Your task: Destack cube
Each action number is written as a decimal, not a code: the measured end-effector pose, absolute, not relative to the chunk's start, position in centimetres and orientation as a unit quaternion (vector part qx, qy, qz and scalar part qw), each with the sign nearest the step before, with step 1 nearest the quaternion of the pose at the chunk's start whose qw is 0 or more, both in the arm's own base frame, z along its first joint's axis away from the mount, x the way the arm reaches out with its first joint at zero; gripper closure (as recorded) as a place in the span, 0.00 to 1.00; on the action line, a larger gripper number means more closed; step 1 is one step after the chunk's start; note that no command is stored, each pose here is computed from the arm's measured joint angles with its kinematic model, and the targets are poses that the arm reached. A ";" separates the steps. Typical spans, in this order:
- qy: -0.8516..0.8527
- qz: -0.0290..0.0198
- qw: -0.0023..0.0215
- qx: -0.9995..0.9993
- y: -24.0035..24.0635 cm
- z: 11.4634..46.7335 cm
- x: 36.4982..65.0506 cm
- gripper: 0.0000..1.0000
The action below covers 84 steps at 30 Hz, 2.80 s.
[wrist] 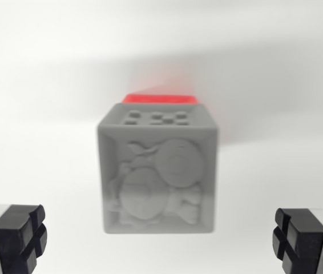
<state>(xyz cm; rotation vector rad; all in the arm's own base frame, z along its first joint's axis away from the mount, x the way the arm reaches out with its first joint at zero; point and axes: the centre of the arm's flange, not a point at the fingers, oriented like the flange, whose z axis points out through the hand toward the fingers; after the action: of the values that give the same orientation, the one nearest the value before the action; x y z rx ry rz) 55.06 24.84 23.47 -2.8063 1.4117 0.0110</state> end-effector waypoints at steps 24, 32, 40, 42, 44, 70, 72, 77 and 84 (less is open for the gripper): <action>0.450 0.003 -0.001 -0.893 24.9 16.8 55.0 1.00; 0.450 0.003 0.000 -0.893 24.9 16.8 55.1 1.00; 0.450 0.003 0.000 -0.893 24.9 16.8 55.1 1.00; 0.450 0.003 0.000 -0.893 24.9 16.8 55.1 1.00; 0.450 0.003 0.000 -0.893 24.9 16.8 55.1 1.00; 0.450 0.000 0.001 -0.893 25.0 18.6 55.2 1.00; 0.450 0.000 0.001 -0.893 25.0 19.0 55.2 1.00; 0.450 -0.001 0.000 -0.893 25.0 20.3 55.2 1.00; 0.450 -0.002 0.000 -0.893 25.0 22.5 55.2 1.00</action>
<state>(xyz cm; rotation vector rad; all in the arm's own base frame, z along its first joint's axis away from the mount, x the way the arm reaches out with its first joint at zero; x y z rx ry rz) 55.21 25.00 22.46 -2.8056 1.4124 -0.0073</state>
